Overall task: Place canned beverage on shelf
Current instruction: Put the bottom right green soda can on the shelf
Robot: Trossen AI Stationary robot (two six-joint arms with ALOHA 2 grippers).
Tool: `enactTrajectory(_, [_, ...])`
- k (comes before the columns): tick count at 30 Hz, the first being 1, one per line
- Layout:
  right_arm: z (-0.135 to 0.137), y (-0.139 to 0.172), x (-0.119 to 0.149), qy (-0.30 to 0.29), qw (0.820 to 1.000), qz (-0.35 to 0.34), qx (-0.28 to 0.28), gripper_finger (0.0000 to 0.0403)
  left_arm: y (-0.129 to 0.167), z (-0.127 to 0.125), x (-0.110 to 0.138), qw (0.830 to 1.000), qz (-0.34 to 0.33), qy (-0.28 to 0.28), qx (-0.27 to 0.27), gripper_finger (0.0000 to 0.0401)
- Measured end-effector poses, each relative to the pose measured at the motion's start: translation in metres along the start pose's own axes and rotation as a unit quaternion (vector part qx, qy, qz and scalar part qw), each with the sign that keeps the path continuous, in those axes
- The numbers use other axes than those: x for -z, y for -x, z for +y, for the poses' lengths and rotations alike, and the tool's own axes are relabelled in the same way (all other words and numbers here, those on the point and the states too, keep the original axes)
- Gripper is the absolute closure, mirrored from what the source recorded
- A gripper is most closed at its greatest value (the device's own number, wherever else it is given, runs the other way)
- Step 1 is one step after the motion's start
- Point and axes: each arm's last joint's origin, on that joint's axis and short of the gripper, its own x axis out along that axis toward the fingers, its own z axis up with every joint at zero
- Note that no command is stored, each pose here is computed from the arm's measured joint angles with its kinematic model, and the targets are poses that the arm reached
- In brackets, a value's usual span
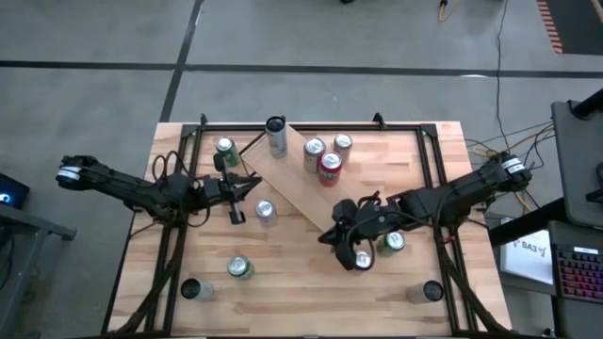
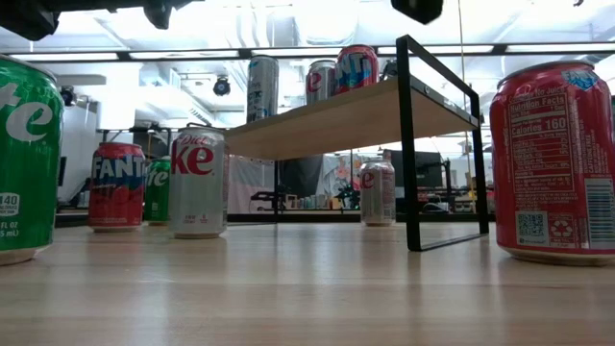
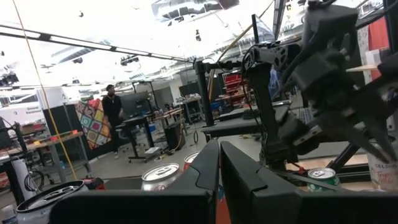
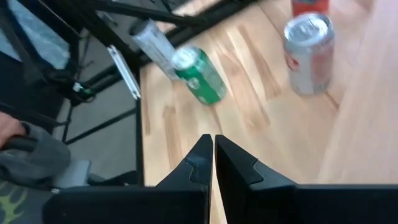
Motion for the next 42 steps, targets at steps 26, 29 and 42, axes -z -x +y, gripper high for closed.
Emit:
enactTrajectory(26, [0.026,-0.021,-0.014,-0.083,0.937,0.288,0.181,0.0394,0.0,0.001,-0.002,1.0,-0.009,0.017,-0.003,0.0401])
enactTrajectory(29, [0.029,-0.019,-0.011,-0.108,0.915,0.333,0.203,0.0394,0.0,0.001,-0.002,1.0,-0.009,0.017,-0.003,0.0401])
enactTrajectory(42, [0.038,-0.01,0.002,0.031,0.888,0.419,0.187,0.0394,0.0,0.001,-0.002,1.0,-0.009,0.018,-0.003,0.0401])
